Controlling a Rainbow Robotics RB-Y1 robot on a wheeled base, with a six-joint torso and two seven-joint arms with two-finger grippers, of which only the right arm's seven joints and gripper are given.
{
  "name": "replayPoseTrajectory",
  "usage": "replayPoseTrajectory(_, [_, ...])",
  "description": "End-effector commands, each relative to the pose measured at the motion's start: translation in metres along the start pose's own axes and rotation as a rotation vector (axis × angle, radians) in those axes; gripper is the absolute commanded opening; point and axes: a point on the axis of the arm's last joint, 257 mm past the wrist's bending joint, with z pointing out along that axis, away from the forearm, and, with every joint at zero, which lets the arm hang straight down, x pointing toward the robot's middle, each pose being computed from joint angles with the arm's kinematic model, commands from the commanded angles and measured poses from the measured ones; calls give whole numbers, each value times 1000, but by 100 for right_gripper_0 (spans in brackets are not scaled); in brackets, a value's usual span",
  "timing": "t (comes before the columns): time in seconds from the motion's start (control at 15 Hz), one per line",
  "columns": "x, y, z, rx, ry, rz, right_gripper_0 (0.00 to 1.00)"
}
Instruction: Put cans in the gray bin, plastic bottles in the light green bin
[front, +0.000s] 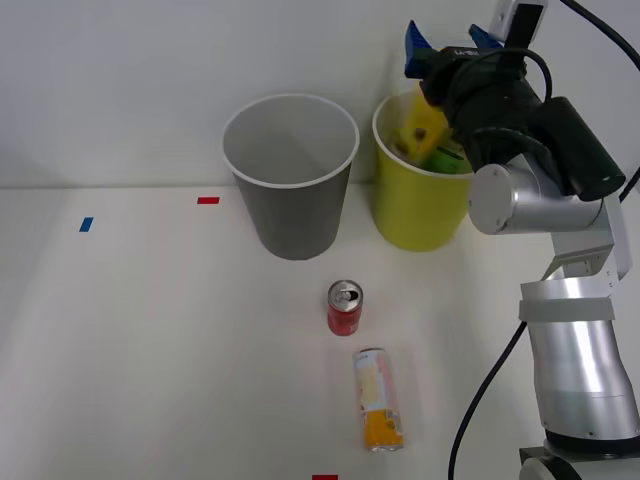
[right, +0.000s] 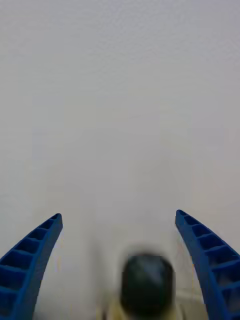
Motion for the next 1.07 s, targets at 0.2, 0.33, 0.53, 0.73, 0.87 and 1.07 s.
replayPoseTrajectory(0.2, [-2, 5, 0, -16, -10, 37, 100])
replayPoseTrajectory(0.33, [-4, 6, 0, -18, -14, 37, 100])
replayPoseTrajectory(0.53, [-6, 6, 0, -17, -23, 31, 100])
replayPoseTrajectory(0.73, [-2, 0, -10, -1, -65, 28, 100])
replayPoseTrajectory(0.87, [6, -9, -30, 23, -135, 32, 100])
replayPoseTrajectory(1.07, [17, -28, -74, 79, -254, 32, 100])
